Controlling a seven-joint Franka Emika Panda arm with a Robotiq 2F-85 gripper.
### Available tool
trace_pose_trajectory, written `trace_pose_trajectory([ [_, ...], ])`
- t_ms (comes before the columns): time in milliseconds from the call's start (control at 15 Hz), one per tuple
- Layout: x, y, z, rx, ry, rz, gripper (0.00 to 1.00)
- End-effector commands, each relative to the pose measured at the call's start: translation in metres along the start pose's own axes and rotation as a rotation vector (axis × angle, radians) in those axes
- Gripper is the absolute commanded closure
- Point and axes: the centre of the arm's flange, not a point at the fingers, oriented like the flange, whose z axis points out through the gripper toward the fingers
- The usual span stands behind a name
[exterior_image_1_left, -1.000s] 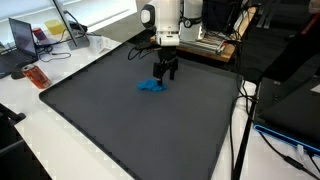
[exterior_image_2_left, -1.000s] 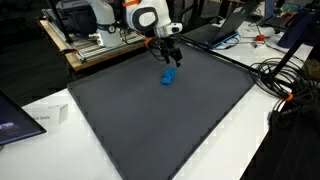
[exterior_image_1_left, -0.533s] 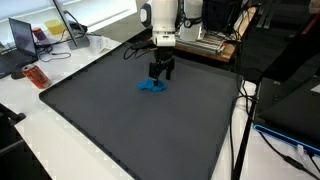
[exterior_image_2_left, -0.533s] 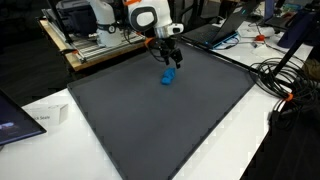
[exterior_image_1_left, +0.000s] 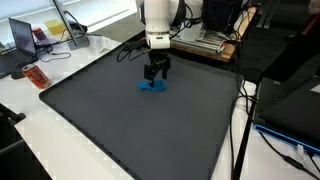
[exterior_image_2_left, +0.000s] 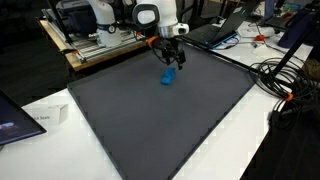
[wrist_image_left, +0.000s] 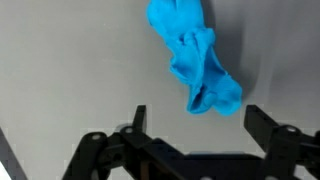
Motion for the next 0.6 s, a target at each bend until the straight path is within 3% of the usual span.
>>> trace_pose_trajectory([
  [0,-0.003,0.025,-0.015,0.07,0.004,-0.057,0.0],
  [400,0.002,0.026,-0.02,0.158,0.012,-0.135,0.0],
  [533,0.004,0.021,-0.009,0.138,0.033,-0.115,0.0],
])
